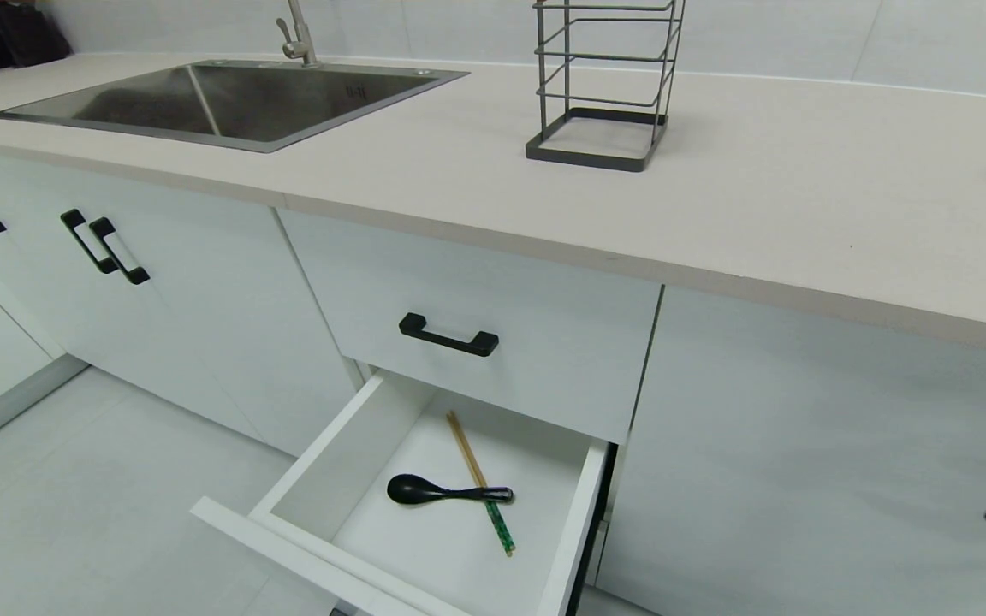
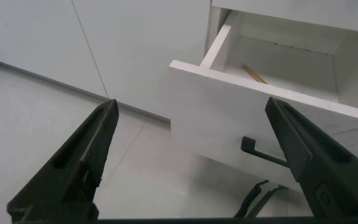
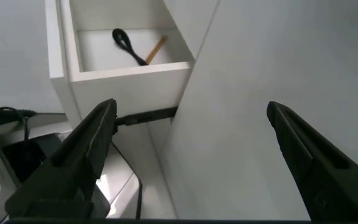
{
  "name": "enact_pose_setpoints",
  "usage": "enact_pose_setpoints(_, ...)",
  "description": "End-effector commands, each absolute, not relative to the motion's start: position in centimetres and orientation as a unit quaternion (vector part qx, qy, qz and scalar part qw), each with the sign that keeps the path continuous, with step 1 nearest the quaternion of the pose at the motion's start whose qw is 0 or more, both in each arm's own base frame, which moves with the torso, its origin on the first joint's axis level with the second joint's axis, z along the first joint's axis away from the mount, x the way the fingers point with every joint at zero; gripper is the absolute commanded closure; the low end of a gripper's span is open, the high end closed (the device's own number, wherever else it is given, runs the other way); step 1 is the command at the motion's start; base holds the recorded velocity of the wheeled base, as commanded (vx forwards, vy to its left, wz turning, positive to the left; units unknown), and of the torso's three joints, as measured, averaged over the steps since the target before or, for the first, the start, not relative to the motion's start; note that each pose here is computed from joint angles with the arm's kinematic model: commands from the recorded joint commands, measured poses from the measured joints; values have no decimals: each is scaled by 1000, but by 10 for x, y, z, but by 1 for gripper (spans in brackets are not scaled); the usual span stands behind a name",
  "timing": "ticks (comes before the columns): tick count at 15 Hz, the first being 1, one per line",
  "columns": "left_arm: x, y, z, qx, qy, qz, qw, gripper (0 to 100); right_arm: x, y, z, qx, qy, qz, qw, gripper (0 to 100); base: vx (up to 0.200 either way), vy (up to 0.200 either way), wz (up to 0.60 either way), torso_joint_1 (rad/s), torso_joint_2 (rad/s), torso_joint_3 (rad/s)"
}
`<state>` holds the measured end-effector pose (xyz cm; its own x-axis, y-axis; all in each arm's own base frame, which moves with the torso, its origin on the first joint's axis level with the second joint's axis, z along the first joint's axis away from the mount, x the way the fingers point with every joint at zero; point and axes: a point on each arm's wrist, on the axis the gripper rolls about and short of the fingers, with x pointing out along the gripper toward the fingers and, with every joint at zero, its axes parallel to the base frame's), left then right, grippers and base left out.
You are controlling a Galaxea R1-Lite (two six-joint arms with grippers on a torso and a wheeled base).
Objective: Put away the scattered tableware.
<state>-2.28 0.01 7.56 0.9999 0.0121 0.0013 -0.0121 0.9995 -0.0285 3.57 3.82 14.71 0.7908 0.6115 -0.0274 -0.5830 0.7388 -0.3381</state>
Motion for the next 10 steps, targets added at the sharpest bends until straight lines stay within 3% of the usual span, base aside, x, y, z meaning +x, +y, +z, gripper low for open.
enact_pose_setpoints(1,-23,0,76,-15,-1,7,1000,0,18,9,146,-119,-109,243,957,0,0,0,0,0,0,0)
enact_pose_setpoints(4,-23,0,76,-12,-1,6,1000,0,-3,-15,142,-113,-159,90,977,0,0,0,0,0,0,0)
enact_pose_setpoints(8,-23,0,76,-15,-1,6,1000,0,-28,-26,122,-124,-157,-9,980,0,0,0,0,0,0,0)
enact_pose_setpoints(10,-23,0,76,-15,-1,6,1000,0,-34,-28,134,-122,-166,-22,978,0,0,0,0,0,0,0)
